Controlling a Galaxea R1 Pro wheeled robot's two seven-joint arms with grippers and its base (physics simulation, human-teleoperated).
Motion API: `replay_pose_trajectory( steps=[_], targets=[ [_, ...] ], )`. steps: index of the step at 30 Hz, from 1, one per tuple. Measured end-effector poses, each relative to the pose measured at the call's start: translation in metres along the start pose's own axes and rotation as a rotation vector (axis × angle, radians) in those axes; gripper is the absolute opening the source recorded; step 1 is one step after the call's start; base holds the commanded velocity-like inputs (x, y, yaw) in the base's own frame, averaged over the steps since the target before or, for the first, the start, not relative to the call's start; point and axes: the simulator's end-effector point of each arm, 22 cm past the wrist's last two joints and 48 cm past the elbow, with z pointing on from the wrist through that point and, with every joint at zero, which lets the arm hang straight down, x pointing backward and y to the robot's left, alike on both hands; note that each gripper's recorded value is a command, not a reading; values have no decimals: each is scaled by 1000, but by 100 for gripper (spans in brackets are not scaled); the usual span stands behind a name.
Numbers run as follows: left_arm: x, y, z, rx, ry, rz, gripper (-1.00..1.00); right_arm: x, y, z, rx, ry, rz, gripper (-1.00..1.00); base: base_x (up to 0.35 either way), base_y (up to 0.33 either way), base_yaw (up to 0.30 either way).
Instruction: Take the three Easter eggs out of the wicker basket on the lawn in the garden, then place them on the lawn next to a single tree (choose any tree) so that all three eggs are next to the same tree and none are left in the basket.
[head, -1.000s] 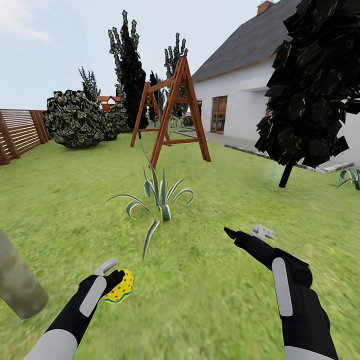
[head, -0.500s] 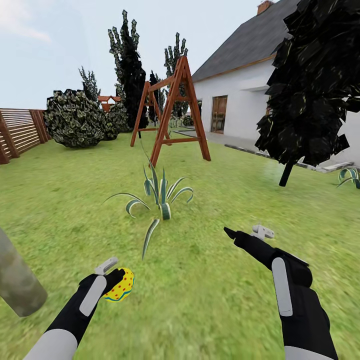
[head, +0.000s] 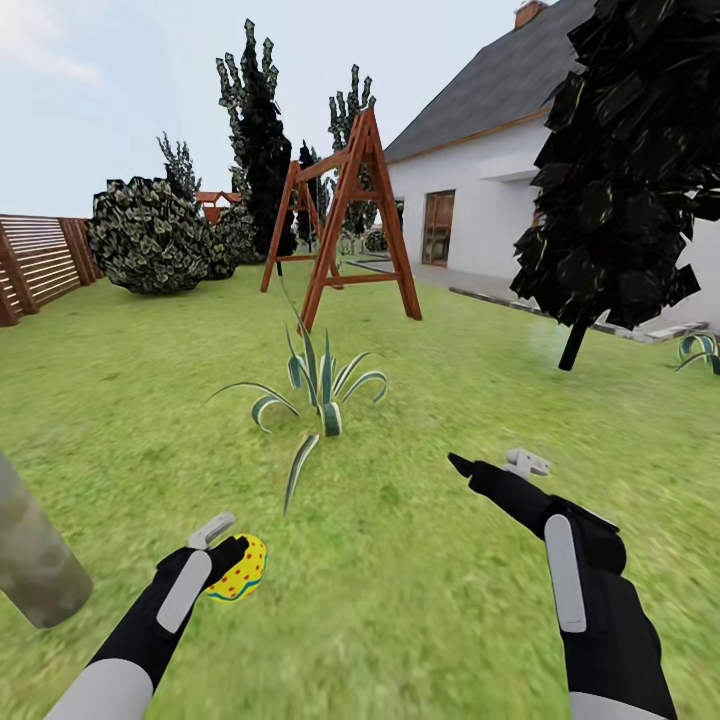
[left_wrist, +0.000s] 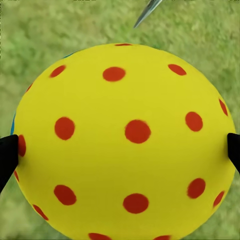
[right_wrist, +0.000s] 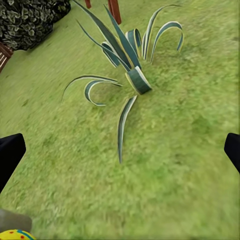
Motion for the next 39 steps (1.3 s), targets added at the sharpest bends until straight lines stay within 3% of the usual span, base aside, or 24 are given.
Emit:
replay_pose_trajectory(
  steps=[9, 39],
  targets=[
    [1, 9, 11, 0, -36, -13, -100, 16, -6, 3, -4, 2, -3, 100, 0, 0, 0],
    [37, 34, 50, 2, -46, -15, -100, 67, -37, 10, -3, -3, -2, 100, 0, 0, 0]
  ],
)
